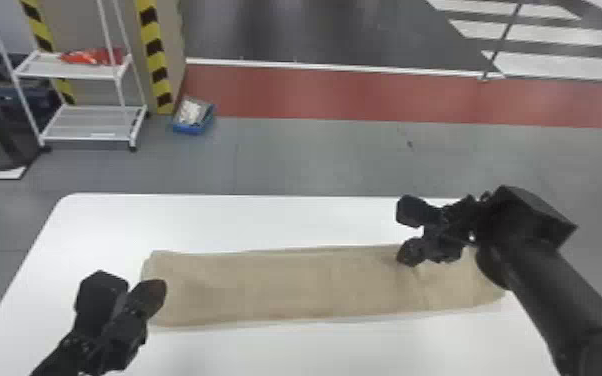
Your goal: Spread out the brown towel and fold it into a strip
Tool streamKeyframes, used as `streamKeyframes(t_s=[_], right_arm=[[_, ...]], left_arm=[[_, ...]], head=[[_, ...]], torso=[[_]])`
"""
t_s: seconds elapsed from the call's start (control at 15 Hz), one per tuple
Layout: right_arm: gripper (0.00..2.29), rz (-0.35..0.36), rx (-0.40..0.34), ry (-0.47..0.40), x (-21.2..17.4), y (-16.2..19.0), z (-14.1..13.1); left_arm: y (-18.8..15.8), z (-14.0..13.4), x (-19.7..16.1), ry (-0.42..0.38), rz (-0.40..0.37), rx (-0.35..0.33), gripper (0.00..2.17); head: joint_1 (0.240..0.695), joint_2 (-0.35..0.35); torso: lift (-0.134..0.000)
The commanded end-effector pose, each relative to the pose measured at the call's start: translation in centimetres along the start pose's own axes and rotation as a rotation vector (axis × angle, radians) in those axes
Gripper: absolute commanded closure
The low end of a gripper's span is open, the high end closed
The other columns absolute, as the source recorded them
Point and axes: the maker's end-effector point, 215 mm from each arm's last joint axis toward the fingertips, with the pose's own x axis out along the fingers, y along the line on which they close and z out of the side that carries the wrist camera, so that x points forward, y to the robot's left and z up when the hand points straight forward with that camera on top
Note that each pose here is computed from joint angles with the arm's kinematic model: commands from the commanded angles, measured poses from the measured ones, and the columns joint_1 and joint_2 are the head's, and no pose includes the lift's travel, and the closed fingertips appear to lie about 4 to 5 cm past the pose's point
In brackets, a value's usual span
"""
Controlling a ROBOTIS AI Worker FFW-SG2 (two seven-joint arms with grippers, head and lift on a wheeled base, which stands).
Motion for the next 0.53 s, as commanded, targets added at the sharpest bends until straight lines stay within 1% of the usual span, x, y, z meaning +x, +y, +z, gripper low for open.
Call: streamKeyframes(t_s=[0.0, 0.13, 0.2, 0.27, 0.4, 0.47], right_arm=[[1.31, -0.015, 0.015, 0.0, -0.5, -0.7, -0.1], [1.33, -0.076, 0.06, -0.047, -1.7, -2.7, 0.9], [1.33, -0.088, 0.087, -0.03, -1.7, -2.8, 0.3], [1.33, -0.113, 0.087, -0.025, -1.5, -3.2, 0.2], [1.33, -0.118, 0.083, -0.008, -0.9, -2.7, -0.2], [1.3, -0.109, 0.082, 0.0, -0.3, -2.0, 0.0]], left_arm=[[0.0, 0.1, 0.0, 0.0, 0.001, 0.002, 1.22], [0.1, 0.2, 0.1, 0.0, 0.0, 0.002, 1.22], [0.1, 0.2, 0.1, 0.0, 0.0, 0.002, 1.22], [0.2, 0.1, 0.1, 0.0, 0.0, 0.001, 1.22], [0.1, 0.1, 0.1, -0.001, -0.003, 0.003, 1.22], [0.0, 0.1, 0.1, 0.0, -0.003, 0.002, 1.22]], head=[[0.695, -0.11], [0.695, -0.111], [0.695, -0.111], [0.695, -0.111], [0.695, -0.115], [0.695, -0.118]], torso=[[0.0], [0.0], [0.0], [0.0], [0.0], [0.0]])
